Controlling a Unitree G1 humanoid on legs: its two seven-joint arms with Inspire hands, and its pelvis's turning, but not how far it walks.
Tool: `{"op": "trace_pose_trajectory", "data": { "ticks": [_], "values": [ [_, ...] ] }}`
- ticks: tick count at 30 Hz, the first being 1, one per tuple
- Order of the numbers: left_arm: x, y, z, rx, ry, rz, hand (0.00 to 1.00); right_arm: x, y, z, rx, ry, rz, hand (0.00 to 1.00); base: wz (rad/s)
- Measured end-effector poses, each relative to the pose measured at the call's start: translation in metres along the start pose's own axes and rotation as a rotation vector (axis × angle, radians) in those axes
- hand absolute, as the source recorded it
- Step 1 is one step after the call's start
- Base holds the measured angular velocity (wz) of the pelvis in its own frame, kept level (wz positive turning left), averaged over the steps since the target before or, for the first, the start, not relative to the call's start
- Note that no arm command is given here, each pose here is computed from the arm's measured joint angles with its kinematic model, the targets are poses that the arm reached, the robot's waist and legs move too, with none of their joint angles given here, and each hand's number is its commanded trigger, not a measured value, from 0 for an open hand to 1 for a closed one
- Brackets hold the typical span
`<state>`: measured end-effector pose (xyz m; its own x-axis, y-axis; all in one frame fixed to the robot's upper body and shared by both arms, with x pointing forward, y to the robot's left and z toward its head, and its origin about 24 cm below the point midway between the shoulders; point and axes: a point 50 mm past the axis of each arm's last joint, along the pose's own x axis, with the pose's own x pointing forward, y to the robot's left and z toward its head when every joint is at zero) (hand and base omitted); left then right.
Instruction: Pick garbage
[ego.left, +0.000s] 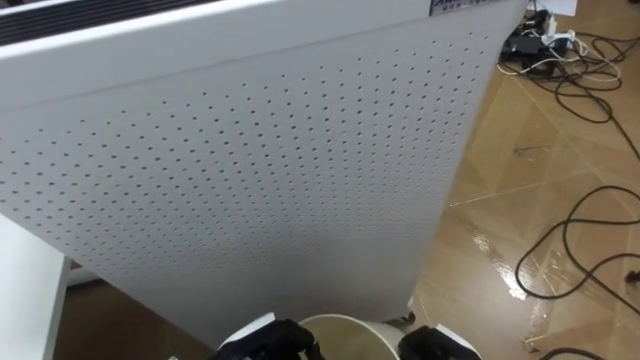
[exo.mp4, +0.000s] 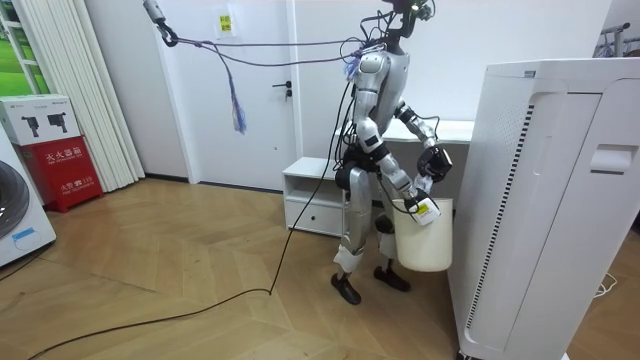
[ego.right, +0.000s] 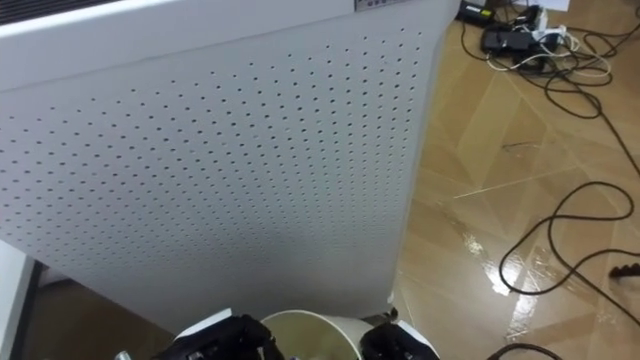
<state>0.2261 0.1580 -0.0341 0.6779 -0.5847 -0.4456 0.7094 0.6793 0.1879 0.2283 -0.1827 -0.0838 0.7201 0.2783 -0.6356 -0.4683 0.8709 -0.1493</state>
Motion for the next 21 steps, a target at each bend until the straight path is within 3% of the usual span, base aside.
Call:
{"op": "trace_pose_trajectory", "data": {
  "ticks": [12, 21],
  "values": [
    [-0.006, 0.01, -0.007, 0.011, 0.026, 0.084, 0.0, -0.01, 0.004, -0.021, 0.061, 0.037, -0.013, 1.0, 0.01],
    [-0.019, -0.006, -0.037, -0.047, 0.128, 0.099, 0.0, -0.019, 0.005, -0.039, 0.071, 0.09, -0.021, 1.0, 0.01]
  ]
}}
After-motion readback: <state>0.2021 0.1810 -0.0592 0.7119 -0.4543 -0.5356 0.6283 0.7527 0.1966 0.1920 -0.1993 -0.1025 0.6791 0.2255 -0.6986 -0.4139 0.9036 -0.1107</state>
